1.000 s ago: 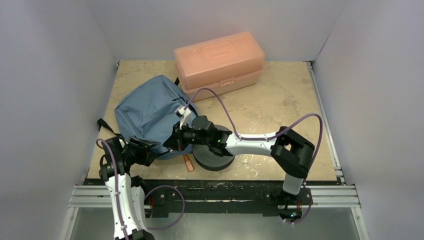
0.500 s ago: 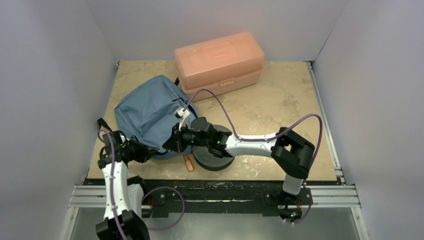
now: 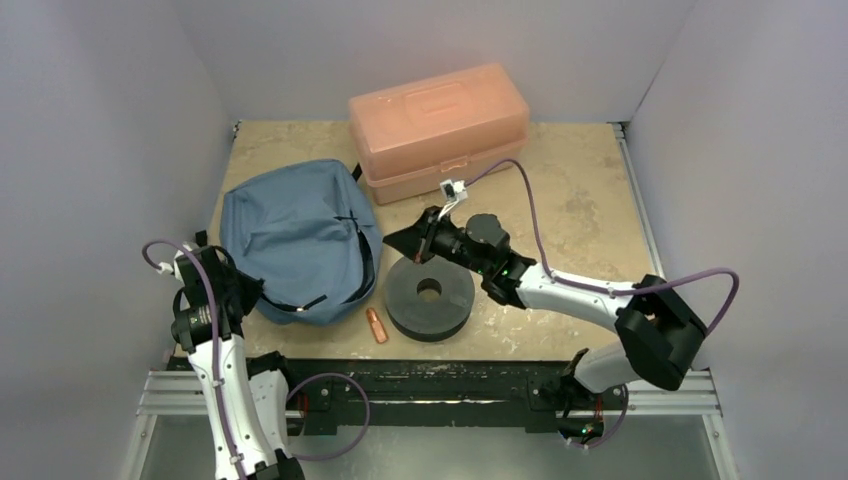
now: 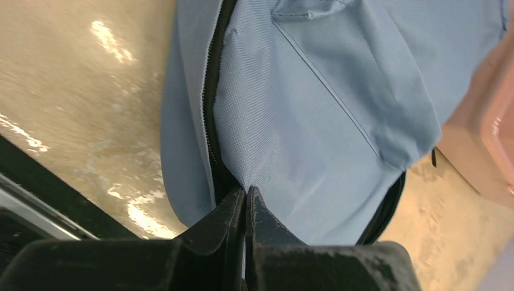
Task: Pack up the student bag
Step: Zip the student bag at the center of the board.
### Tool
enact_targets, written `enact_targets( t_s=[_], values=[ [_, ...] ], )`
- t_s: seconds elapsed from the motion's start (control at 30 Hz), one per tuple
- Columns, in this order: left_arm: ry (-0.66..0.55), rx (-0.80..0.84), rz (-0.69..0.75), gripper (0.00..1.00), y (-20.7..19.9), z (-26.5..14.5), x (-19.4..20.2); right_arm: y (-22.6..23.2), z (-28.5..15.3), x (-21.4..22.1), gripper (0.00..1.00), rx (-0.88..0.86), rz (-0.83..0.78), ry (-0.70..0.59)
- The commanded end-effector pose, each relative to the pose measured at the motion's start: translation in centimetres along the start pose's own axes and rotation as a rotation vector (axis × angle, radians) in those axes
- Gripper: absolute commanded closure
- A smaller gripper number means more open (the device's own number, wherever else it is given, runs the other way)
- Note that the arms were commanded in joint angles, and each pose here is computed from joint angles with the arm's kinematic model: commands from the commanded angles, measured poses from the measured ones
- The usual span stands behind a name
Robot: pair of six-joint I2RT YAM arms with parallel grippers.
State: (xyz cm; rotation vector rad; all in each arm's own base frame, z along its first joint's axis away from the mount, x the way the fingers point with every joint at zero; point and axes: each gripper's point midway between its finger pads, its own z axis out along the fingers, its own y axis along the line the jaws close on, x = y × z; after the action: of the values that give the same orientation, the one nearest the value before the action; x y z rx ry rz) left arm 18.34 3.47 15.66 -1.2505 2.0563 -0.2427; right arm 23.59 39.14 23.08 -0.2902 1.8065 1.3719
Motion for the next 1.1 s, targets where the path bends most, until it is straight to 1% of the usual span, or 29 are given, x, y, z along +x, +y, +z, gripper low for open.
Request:
enact_targets(
  t_s=[0.0,0.03,0.07,0.13,0.17,0.23,0.27,0.3,0.33,0.4,0.43,0.5,0.6,0.7,0.87,0.93,1.0,1.07],
  values=[
    [-0.148,-0.078,0.072,1.00,1.4,-0.1,-2.9,1.5,1.3,-3.0,1.00,-0.097,0.027,-0.090],
    [-0.150,-0.054,0.088,1.00,0.9,-0.3,-3.0,1.8,1.9,-2.9,1.00,-0.118,0.022,-0.076],
    [-0.148,-0.002,0.111,1.00,0.0,-0.5,-3.0,2.6,2.6,-2.6,1.00,-0.164,-0.008,-0.035],
    [-0.115,0.086,0.124,1.00,-1.6,-0.7,-2.5,3.8,4.6,-0.4,1.00,-0.214,-0.093,0.125],
    [-0.083,0.137,0.130,1.00,-2.5,-0.7,-1.9,3.9,5.1,1.5,1.00,-0.232,-0.132,0.221],
    [-0.009,0.192,0.122,1.00,-3.3,0.0,-0.6,4.8,5.7,4.5,0.99,-0.300,-0.217,0.332],
    [0.022,0.203,0.115,1.00,-3.4,0.3,-0.1,5.3,6.1,5.8,0.91,-0.320,-0.253,0.384],
    [0.047,0.216,0.110,1.00,-3.6,0.6,0.3,5.5,6.7,6.8,0.77,-0.313,-0.275,0.422],
    [0.068,0.221,0.107,1.00,-3.6,0.8,0.7,5.5,7.2,7.7,0.68,-0.309,-0.288,0.452],
    [0.096,0.218,0.102,1.00,-3.5,1.1,1.1,5.4,8.1,8.8,0.58,-0.301,-0.248,0.489],
    [0.102,0.220,0.102,1.00,-3.6,1.1,1.2,5.5,8.2,9.2,0.51,-0.314,-0.215,0.508],
    [0.102,0.222,0.105,1.00,-3.6,1.0,1.3,5.1,8.5,9.7,0.40,-0.290,-0.173,0.514],
    [0.099,0.227,0.115,1.00,-3.5,0.8,1.4,4.5,8.4,10.8,0.31,-0.288,-0.128,0.525],
    [0.102,0.233,0.124,1.00,-3.5,0.7,1.5,2.8,8.7,12.6,0.29,-0.262,-0.112,0.575],
    [0.113,0.247,0.129,1.00,-3.6,0.6,1.8,0.7,9.0,14.6,0.28,-0.232,-0.082,0.605],
    [0.117,0.251,0.127,1.00,-3.6,0.6,1.9,1.3,8.9,14.7,0.29,-0.258,-0.045,0.607],
    [0.119,0.256,0.125,1.00,-3.7,0.7,2.0,3.4,8.1,14.6,0.34,-0.355,0.035,0.619],
    [0.121,0.257,0.122,1.00,-3.7,0.7,2.0,5.7,7.2,13.7,0.38,-0.450,0.127,0.583]
  ],
)
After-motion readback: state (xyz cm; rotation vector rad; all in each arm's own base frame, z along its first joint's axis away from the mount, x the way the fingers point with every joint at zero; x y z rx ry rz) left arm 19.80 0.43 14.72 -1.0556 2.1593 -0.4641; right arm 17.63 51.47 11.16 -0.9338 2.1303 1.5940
